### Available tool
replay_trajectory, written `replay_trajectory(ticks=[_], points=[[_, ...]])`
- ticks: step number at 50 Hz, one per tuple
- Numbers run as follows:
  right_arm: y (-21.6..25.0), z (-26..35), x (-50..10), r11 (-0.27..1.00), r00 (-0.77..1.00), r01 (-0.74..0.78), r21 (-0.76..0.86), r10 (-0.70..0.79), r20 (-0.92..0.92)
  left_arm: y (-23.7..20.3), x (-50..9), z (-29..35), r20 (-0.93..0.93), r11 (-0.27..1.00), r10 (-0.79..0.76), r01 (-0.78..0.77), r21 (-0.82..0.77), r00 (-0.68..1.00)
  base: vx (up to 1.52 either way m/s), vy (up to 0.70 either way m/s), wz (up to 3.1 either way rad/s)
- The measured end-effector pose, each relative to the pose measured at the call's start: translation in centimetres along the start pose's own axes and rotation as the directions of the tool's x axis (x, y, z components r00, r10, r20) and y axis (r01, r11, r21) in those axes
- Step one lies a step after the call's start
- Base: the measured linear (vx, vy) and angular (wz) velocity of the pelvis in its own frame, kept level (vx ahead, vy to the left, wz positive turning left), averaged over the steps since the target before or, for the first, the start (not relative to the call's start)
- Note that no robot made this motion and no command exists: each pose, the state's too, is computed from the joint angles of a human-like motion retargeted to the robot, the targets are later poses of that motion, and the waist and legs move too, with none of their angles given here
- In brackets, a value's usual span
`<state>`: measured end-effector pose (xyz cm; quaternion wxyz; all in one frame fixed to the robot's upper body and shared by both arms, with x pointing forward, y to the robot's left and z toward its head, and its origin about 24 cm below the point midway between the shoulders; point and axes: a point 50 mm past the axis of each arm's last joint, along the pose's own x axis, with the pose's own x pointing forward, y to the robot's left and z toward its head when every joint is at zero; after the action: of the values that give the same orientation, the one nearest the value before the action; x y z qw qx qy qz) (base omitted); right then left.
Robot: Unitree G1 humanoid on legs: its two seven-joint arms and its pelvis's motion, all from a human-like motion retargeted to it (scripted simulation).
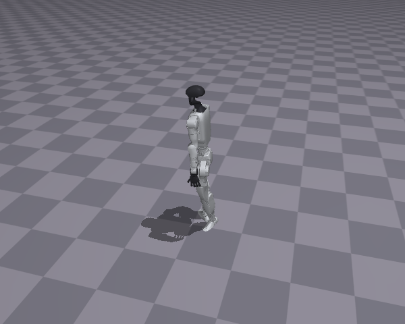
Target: In place motions
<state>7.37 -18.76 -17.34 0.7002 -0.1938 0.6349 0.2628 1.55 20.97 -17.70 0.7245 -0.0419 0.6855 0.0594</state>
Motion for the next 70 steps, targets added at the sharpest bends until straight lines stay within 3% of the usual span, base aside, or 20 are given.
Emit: replay_trajectory(ticks=[7, 15, 20, 29, 35, 43, 50, 60, 64, 70], points=[[0.0, -0.2, 0.0, 0.998, 1.0, 0.016, 0.062, -0.016, 0.009, 0.2, -0.1, 2.5, 0.043, 0.999, 0.011, -0.013, 0.045, 0.999, -0.17, 0.1, -0.94], [2.2, -5.3, -0.1, 0.972, 0.987, 0.01, 0.235, 0.028, -0.157, -1.5, -0.5, 7.8, 0.189, 0.996, -0.038, 0.022, 0.087, 0.981, -0.01, 0.12, -0.01], [4.4, -7.7, -0.4, 0.953, 0.968, -0.024, 0.303, 0.097, -0.23, -1.8, -0.5, 8.0, 0.218, 0.995, -0.047, 0.026, 0.098, 0.975, 0.13, 0.09, -0.69], [4.1, -6.4, -0.1, 0.978, 0.974, -0.06, 0.201, 0.102, -0.204, -0.3, 0.0, 2.4, 0.078, 1.0, -0.004, 0.003, 0.006, 0.997, 0.12, 0.11, -1.44], [1.6, -2.1, 0.2, 0.996, 0.996, -0.024, 0.083, 0.031, -0.083, -1.1, 0.1, -1.0, -0.01, 0.996, -0.017, 0.016, -0.085, 1.0, -0.07, 0.17, -2.34], [1.3, 1.1, 0.4, 0.999, 0.998, -0.024, 0.033, 0.022, 0.05, -1.9, 0.1, -2.8, -0.075, 0.998, -0.035, 0.03, -0.063, 0.997, -0.02, 0.07, -1.38], [2.7, -1.4, 0.5, 0.998, 0.994, -0.067, -0.011, 0.066, -0.084, -2.1, 0.2, -1.5, -0.026, 0.996, -0.044, 0.042, -0.077, 0.999, 0.07, -0.02, -0.47], [4.5, -6.4, -0.1, 0.991, 0.966, -0.07, 0.114, 0.096, -0.238, -1.4, 0.2, 2.1, 0.076, 0.999, -0.03, 0.032, -0.017, 0.997, 0.01, -0.05, -1.54], [5.1, -7.5, -0.3, 0.971, 0.96, -0.069, 0.227, 0.127, -0.251, -1.7, 0.1, 4.2, 0.126, 0.998, -0.047, 0.041, 0.049, 0.991, 0.01, -0.02, 3.13], [5.1, -8.6, -0.6, 0.973, 0.95, -0.062, 0.221, 0.126, -0.286, -2.4, 0.0, 5.4, 0.172, 0.994, -0.066, 0.05, 0.095, 0.983, 0.01, 0.01, 0.32]])
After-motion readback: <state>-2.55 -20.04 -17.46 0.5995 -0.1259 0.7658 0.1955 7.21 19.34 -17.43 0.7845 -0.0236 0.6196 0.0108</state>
